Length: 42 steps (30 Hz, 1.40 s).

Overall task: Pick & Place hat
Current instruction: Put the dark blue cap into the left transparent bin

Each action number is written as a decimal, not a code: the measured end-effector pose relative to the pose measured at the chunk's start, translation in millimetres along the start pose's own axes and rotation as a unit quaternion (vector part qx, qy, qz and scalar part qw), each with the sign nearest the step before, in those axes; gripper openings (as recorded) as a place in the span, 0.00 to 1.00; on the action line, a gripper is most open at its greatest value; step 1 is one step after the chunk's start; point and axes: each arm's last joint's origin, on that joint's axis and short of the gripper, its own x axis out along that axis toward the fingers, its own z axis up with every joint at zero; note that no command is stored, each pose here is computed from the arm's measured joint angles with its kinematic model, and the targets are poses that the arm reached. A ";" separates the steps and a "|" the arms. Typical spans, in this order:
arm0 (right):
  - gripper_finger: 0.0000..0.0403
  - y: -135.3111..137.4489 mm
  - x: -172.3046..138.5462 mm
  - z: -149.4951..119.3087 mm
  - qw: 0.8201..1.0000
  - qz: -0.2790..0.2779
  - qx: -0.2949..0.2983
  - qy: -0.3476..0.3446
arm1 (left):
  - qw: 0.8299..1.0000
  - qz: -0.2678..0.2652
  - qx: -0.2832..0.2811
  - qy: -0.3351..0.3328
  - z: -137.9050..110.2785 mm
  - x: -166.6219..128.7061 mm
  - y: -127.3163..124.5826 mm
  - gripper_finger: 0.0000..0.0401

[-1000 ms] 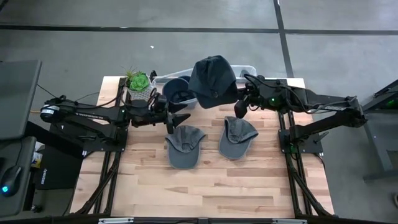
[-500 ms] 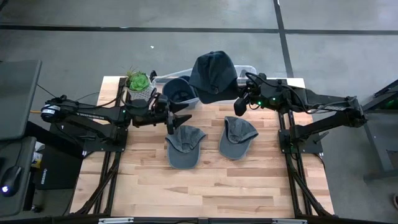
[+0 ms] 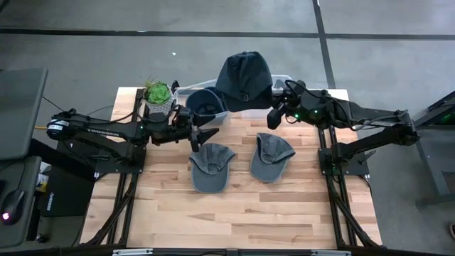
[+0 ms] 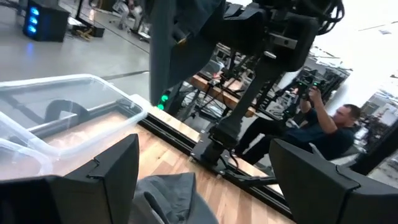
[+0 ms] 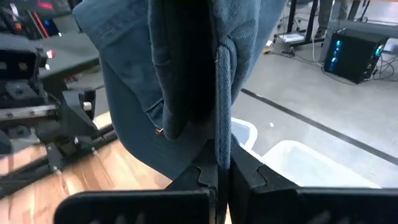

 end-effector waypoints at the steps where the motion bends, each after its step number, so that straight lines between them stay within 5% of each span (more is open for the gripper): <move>1: 0.00 0.3 0.0 0.9 1.000 0.001 0.002 -0.004 | 1.000 0.001 0.000 -0.003 0.4 0.0 -0.1 0.75; 18: 0.00 20.3 26.4 2.1 0.996 0.081 0.023 -0.032 | 0.994 0.085 0.051 -0.045 -6.7 12.5 4.7 0.75; 35: 0.00 21.0 27.7 0.3 0.996 0.081 0.033 -0.025 | 0.991 0.049 0.028 -0.122 -11.3 33.5 -0.8 0.75; 42: 0.00 27.7 41.6 -7.2 0.996 0.082 0.033 -0.015 | 0.986 0.076 0.064 -0.136 -0.4 43.4 -8.5 0.75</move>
